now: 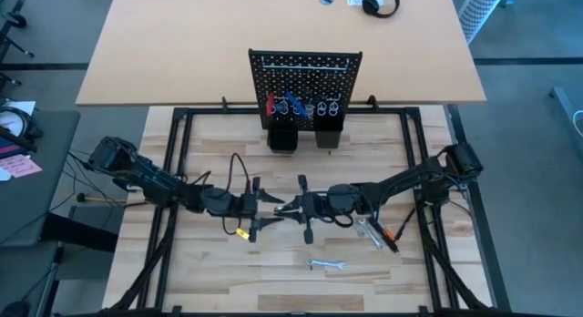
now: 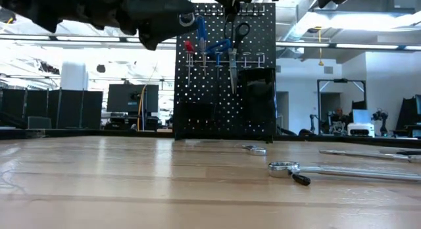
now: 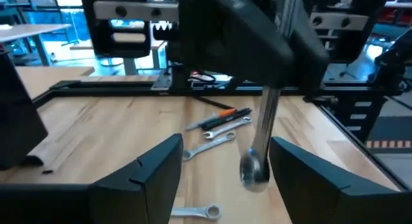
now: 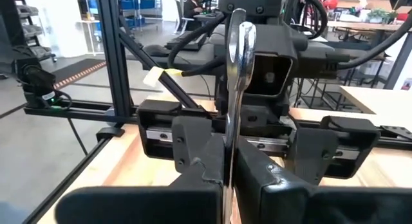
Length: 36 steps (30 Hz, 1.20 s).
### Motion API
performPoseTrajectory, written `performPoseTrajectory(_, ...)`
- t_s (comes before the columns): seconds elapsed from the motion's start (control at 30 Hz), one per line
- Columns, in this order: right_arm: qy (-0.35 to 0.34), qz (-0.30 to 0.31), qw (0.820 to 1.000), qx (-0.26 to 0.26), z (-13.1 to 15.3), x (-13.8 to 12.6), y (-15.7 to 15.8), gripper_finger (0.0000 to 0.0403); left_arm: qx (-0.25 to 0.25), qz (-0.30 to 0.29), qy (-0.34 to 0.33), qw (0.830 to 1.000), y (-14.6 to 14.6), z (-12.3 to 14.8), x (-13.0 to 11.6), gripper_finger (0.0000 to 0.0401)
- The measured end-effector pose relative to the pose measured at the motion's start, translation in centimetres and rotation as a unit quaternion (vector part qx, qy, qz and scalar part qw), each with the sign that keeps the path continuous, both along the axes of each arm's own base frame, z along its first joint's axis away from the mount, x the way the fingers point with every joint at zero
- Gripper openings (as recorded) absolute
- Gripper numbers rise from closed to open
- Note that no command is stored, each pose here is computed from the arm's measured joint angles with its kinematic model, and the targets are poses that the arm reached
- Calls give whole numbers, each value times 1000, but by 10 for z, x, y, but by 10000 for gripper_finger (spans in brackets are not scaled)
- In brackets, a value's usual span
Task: Hang tools onto peg board
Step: Hang the wrench on the pegboard
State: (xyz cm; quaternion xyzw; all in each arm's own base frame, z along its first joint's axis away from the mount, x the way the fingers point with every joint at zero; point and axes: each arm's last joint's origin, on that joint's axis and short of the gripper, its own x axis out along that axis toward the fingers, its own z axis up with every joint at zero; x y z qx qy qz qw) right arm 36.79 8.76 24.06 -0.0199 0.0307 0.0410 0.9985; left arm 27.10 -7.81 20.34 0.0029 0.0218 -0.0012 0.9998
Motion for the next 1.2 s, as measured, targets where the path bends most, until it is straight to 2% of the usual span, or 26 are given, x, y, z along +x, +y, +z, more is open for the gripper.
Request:
performPoseTrajectory(0.13,0,-1,1000,0,0,0,0,20,-2,-10,-7,1000,-2,4,2,197)
performPoseTrajectory(0.43,-2,-11,1000,1,0,0,-1,20,-6,-9,-14,1000,-2,6,2,77)
performPoseTrajectory(0.67,-7,-13,1000,3,1,0,-1,20,-6,-8,-19,1000,-2,7,2,8)
performPoseTrajectory(0.97,-10,-13,1000,3,2,0,-1,20,-3,-8,-28,1000,-2,8,2,7)
performPoseTrajectory(1.2,-9,-13,1000,1,1,0,-1,20,-9,-7,-32,999,-2,9,2,54)
